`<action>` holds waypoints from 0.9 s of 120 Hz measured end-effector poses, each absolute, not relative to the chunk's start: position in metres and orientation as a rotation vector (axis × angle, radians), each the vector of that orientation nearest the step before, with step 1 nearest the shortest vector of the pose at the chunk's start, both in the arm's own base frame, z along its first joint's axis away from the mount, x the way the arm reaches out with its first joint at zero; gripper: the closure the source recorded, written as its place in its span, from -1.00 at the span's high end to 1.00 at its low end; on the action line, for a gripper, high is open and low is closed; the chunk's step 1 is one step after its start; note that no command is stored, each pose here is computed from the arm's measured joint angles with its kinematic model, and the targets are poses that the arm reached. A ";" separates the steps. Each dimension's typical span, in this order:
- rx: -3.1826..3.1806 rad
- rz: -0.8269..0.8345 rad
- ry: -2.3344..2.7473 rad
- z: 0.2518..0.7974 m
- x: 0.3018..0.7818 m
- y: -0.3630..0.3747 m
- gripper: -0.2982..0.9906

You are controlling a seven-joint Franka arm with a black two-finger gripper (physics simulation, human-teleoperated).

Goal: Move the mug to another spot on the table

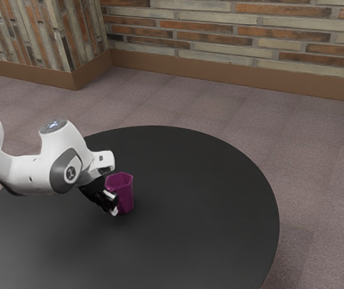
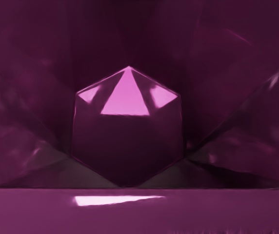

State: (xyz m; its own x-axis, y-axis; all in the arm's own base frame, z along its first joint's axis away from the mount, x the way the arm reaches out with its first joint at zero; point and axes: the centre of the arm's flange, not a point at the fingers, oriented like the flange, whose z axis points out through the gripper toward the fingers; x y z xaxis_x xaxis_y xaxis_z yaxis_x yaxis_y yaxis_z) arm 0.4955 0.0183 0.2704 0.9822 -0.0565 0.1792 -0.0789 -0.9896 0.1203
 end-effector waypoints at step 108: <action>3.033 0.716 -0.376 0.474 0.497 -0.027 0.52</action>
